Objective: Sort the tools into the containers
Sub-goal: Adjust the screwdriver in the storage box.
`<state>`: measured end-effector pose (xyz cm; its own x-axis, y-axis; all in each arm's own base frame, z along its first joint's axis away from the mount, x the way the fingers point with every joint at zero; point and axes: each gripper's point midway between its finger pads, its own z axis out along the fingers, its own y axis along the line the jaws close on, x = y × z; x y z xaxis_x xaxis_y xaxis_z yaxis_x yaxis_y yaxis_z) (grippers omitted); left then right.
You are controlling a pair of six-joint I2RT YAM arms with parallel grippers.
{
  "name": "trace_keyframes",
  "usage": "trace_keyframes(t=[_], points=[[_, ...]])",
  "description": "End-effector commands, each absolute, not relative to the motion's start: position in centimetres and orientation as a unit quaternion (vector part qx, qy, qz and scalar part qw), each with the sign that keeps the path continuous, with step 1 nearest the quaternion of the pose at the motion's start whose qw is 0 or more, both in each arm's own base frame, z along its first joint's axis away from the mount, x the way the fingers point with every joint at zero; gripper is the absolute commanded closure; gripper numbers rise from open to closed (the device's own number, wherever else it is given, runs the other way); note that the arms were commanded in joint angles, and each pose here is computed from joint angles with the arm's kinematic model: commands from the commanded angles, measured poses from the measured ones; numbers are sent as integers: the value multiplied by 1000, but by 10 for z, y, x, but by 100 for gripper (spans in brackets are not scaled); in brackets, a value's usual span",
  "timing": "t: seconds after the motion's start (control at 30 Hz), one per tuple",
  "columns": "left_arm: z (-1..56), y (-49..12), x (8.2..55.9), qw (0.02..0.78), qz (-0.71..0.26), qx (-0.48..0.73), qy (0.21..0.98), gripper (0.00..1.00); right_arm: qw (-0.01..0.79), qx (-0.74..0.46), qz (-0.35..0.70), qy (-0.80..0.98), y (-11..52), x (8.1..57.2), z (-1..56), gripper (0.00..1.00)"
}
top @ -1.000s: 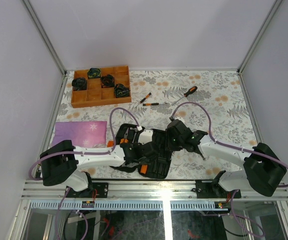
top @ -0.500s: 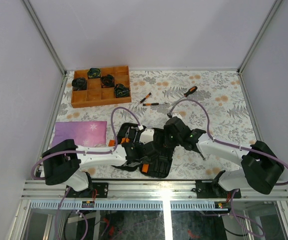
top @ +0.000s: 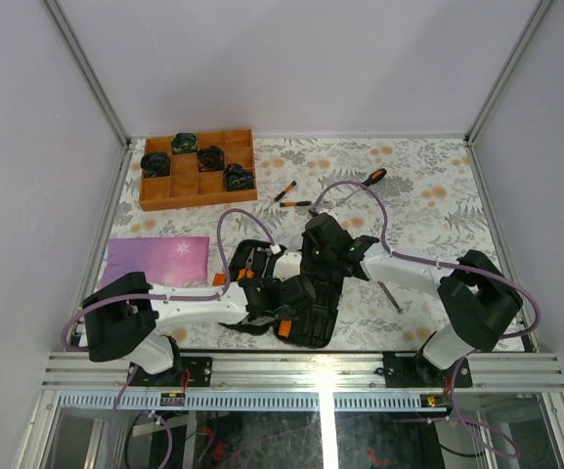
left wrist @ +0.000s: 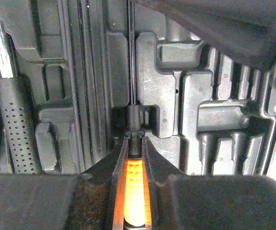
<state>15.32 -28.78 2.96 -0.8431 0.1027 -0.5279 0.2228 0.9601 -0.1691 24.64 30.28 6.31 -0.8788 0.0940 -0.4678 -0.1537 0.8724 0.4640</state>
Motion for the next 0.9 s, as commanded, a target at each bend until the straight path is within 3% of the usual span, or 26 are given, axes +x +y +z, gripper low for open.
trace_keyframes(t=[0.0,0.87], points=[[0,-273,139,226,-86,97,965,100,255,-4,260,931,315,257,74,92],[-3,-275,137,221,-89,103,966,100,217,-13,181,959,301,256,18,95]])
